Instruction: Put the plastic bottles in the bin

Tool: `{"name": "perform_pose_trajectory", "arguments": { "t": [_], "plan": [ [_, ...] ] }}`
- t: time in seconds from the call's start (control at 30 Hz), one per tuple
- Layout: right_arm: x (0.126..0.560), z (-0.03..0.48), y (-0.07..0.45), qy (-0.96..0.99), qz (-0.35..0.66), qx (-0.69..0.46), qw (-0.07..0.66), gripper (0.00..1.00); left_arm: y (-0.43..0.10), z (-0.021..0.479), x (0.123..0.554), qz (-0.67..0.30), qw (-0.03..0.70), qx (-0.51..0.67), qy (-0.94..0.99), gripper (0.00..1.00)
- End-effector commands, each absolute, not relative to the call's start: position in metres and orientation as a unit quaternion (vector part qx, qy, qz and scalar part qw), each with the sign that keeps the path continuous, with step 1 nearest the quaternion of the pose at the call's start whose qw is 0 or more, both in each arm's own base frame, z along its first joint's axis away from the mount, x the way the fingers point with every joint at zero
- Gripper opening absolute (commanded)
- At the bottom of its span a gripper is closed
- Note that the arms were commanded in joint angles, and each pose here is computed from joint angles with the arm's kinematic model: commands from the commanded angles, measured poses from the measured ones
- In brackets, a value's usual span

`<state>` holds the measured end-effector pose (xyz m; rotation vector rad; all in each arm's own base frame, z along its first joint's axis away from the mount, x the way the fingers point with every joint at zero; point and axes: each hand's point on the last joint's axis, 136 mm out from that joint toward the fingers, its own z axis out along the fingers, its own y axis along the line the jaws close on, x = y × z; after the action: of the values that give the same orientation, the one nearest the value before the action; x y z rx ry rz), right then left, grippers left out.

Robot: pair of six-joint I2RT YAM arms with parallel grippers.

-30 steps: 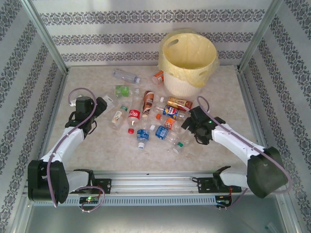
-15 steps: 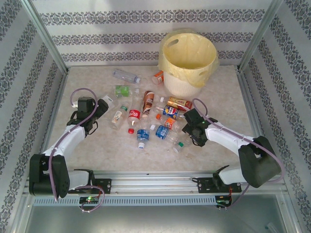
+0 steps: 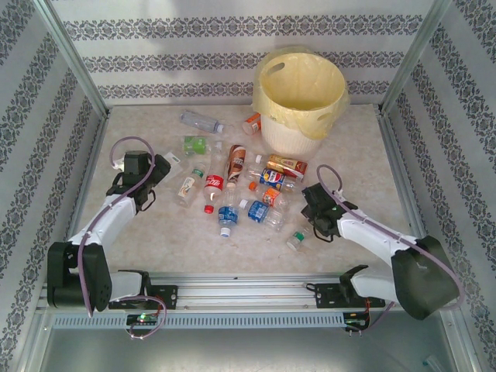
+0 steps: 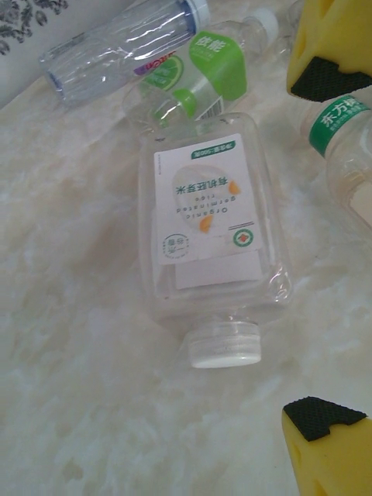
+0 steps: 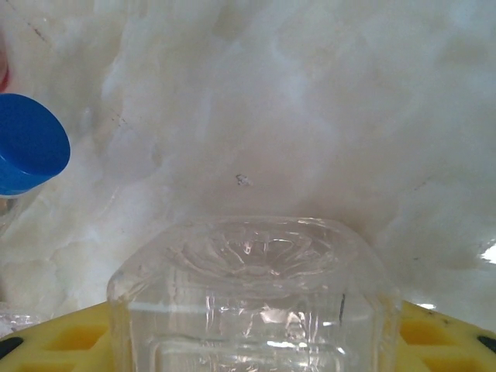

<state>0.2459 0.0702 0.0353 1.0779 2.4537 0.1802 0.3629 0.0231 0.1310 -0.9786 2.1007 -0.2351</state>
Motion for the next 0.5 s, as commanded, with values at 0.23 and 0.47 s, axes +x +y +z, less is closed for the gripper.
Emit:
{"name": "perform_pose_trajectory", "arguments": {
  "t": [0.23, 0.47],
  "plan": [
    [0.262, 0.105, 0.053, 0.884, 0.061, 0.289, 0.362, 0.35, 0.038, 0.140, 0.352, -0.073, 0.422, -0.429, 0.795, 0.99],
    [0.292, 0.203, 0.068, 0.833, 0.133, 0.223, 0.489, 0.33, 0.038, 0.134, 0.352, -0.069, 0.410, -0.436, 0.798, 0.99]
  ]
}}
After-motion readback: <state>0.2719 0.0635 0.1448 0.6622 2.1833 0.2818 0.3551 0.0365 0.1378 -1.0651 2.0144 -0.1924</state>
